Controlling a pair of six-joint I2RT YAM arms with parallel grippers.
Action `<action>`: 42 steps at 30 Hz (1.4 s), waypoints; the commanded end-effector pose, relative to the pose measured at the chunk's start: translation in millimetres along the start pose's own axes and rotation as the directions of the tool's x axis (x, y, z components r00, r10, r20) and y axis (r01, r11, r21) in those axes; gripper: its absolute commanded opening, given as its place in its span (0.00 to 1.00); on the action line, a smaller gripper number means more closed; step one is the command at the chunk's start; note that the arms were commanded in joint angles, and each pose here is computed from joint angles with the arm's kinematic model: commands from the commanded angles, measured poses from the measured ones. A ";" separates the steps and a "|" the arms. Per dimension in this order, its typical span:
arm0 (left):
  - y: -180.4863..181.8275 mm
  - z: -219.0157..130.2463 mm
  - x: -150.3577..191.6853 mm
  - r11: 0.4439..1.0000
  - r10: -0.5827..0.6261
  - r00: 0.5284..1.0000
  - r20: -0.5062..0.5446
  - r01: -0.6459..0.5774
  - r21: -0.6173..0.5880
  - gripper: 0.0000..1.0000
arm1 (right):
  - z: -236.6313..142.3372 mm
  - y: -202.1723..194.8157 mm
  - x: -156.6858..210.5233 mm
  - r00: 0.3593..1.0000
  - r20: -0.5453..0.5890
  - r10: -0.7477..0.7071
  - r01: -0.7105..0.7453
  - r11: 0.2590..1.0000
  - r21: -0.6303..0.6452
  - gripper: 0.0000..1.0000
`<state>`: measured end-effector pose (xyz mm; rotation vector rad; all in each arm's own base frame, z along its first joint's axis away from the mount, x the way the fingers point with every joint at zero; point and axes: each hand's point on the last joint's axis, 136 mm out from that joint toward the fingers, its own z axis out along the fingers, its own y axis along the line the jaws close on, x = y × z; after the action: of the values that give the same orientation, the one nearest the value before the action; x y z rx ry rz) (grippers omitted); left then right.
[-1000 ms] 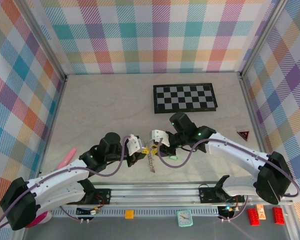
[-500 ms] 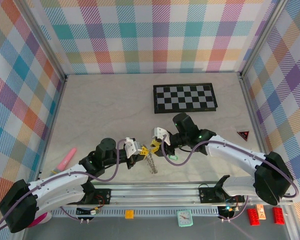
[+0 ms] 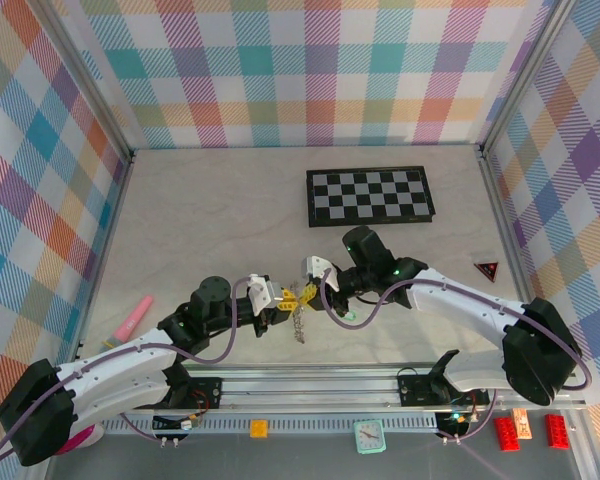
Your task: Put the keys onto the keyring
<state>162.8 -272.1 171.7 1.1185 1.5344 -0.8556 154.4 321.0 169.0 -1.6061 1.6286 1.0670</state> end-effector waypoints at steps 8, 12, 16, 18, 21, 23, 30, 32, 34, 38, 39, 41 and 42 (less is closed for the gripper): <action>3.8 -1.9 -11.4 0.999 0.037 0.997 -0.066 -0.038 -0.006 0.20 | -9.1 2.6 -11.0 0.993 -0.100 -0.066 0.065 0.998 -0.012 0.00; 2.4 0.3 -15.5 0.999 0.044 0.997 -0.069 -0.043 0.012 0.20 | -6.6 2.9 -11.0 0.986 -0.144 -0.087 0.086 0.996 -0.013 0.00; 1.4 2.2 -17.1 0.999 0.050 0.996 -0.073 -0.048 0.025 0.16 | -4.4 3.5 -11.9 0.979 -0.173 -0.108 0.107 0.994 -0.017 0.00; 0.9 3.2 -15.7 0.998 0.054 0.995 -0.083 -0.052 0.032 0.08 | -4.4 4.3 -14.7 0.980 -0.165 -0.116 0.114 0.993 -0.020 0.00; -0.1 4.1 -13.5 0.998 0.056 0.994 -0.093 -0.052 0.041 0.00 | -5.3 6.0 -21.5 0.986 -0.122 -0.117 0.116 0.993 -0.015 0.02; -0.3 3.9 -11.9 0.998 0.054 0.995 -0.088 -0.051 0.040 0.00 | -6.7 5.1 -22.2 0.991 -0.090 -0.101 0.102 0.995 0.001 0.23; 0.2 3.2 -19.5 1.000 0.009 0.999 0.037 -0.010 0.017 0.00 | -9.1 -3.7 3.7 0.999 -0.022 0.046 -0.045 0.997 0.068 0.35; 0.0 2.7 -23.3 1.000 -0.003 0.997 0.079 0.002 0.016 0.00 | -6.9 -3.0 8.2 0.997 -0.002 0.078 -0.078 0.994 0.073 0.35; -0.2 2.9 -23.9 1.000 -0.010 0.995 0.098 0.009 0.017 0.00 | -5.0 -4.6 12.7 0.995 0.013 0.098 -0.099 0.991 0.086 0.36; -1.1 3.4 -23.2 1.000 -0.016 0.994 0.107 0.014 0.022 0.00 | 0.8 -3.5 17.2 0.993 0.032 0.113 -0.115 0.991 0.065 0.36; -1.0 3.5 -22.9 1.000 -0.018 0.994 0.108 0.015 0.023 0.00 | 3.2 -3.5 18.9 0.993 0.029 0.118 -0.120 0.991 0.058 0.36; -1.3 3.5 -22.4 1.000 -0.019 0.994 0.109 0.016 0.024 0.00 | 7.1 -4.9 22.2 0.992 0.026 0.122 -0.123 0.991 0.052 0.35; -1.3 3.6 -22.1 1.000 -0.020 0.994 0.109 0.018 0.024 0.00 | 8.6 -5.8 22.5 0.992 0.030 0.123 -0.124 0.991 0.050 0.34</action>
<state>165.9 -277.0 172.8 1.0805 1.5393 -0.8971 158.6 308.1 138.7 -1.4815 1.7940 1.0309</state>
